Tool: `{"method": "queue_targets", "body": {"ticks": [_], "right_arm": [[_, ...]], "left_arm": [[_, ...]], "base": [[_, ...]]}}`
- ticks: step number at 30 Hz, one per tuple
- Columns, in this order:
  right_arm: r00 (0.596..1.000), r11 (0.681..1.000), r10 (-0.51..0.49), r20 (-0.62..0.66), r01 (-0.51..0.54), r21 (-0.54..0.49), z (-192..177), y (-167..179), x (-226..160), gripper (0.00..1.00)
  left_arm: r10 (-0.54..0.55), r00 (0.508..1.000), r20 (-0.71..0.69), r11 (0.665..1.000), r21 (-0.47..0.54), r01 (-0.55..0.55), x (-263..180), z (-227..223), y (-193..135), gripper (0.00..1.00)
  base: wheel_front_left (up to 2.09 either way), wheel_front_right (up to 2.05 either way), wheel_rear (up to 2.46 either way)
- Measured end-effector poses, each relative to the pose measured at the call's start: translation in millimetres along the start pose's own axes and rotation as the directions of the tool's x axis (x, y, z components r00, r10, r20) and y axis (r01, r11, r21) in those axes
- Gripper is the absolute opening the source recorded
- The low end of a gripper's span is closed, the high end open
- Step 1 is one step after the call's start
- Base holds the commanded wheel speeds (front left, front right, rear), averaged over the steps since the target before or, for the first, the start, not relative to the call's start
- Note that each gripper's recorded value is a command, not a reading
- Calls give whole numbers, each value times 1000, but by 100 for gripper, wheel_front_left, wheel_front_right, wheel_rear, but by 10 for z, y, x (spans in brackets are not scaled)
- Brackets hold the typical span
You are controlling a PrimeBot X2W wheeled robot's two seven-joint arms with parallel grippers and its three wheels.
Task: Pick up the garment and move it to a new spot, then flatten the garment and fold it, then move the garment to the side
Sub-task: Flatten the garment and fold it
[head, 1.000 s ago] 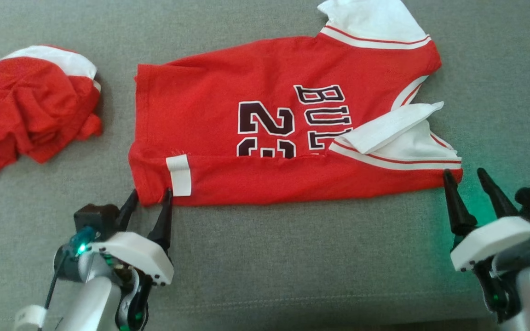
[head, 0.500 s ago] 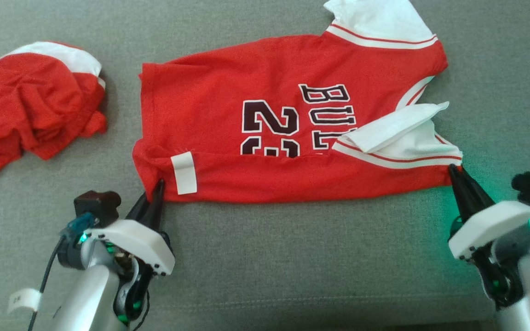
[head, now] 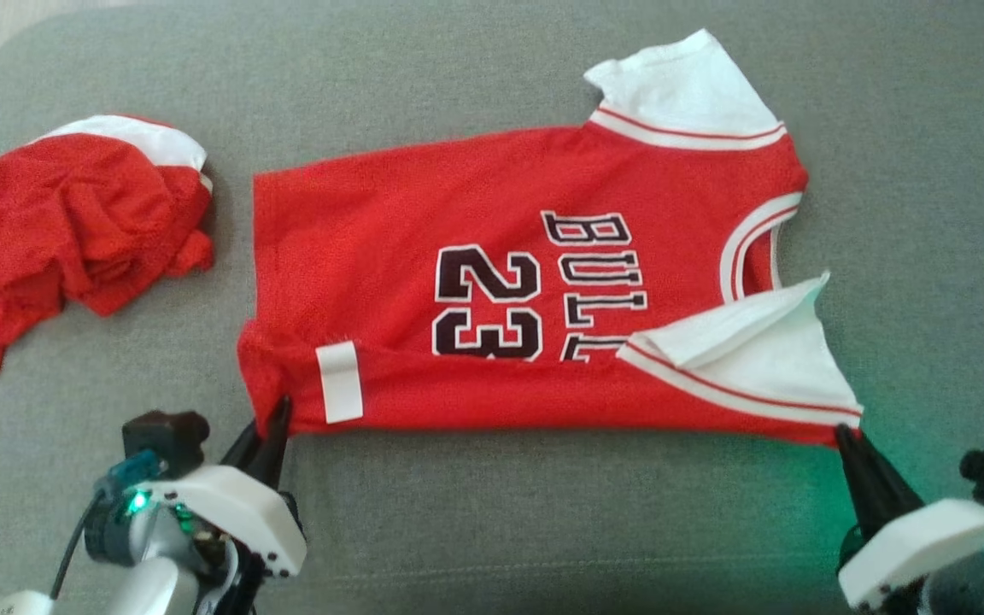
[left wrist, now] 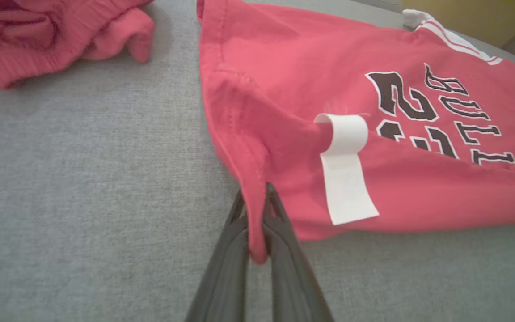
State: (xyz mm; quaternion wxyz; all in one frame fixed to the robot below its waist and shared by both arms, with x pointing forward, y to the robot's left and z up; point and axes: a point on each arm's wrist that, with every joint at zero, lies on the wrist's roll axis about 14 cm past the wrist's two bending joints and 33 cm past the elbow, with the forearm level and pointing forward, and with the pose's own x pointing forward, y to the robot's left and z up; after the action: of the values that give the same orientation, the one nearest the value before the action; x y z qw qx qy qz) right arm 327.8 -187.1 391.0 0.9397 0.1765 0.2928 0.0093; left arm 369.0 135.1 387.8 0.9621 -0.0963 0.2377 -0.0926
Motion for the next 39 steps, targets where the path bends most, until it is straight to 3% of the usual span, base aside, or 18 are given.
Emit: {"method": "queue_targets", "body": {"ticks": [8, 9, 10, 11, 16, 24, 29, 39], "right_arm": [[999, 1000, -13, -32, 14, 26, -141, 12, -167, 0], [999, 1000, -11, -30, 12, 28, -141, 21, -171, 2], [1000, 1000, -8, -26, 9, 26, -131, 33, -173, 45], [1000, 1000, -6, -18, 6, 20, -106, 43, -174, 100], [991, 996, 5, 136, 7, -85, 252, 116, -204, 100], [911, 969, 114, 396, -14, -247, 1047, 447, -294, 100], [889, 962, 152, 432, -32, -273, 1181, 568, -339, 100], [900, 964, 137, 413, -25, -264, 1132, 523, -300, 100]], "left_arm": [[1, 996, -88, 1000, -24, -4, -121, -195, -20, 0], [1, 996, -94, 1000, -27, -3, -132, -212, -23, 4], [5, 995, -98, 1000, -27, -7, -144, -225, -14, 49], [11, 995, -101, 1000, -27, -14, -156, -237, -4, 100], [67, 998, 18, 998, 5, -67, -185, -26, 53, 100], [71, 943, 326, 993, 63, -96, -321, 643, -55, 100], [50, 919, 392, 993, 81, -89, -377, 838, -123, 100], [37, 930, 366, 992, 99, -78, -243, 856, -121, 100]], "base": [[0, 0, 0], [0, 0, 0], [0, 0, 0], [0, 0, 0], [0, 0, 0], [0, 0, 0], [0, 0, 0], [0, 0, 0]]}}
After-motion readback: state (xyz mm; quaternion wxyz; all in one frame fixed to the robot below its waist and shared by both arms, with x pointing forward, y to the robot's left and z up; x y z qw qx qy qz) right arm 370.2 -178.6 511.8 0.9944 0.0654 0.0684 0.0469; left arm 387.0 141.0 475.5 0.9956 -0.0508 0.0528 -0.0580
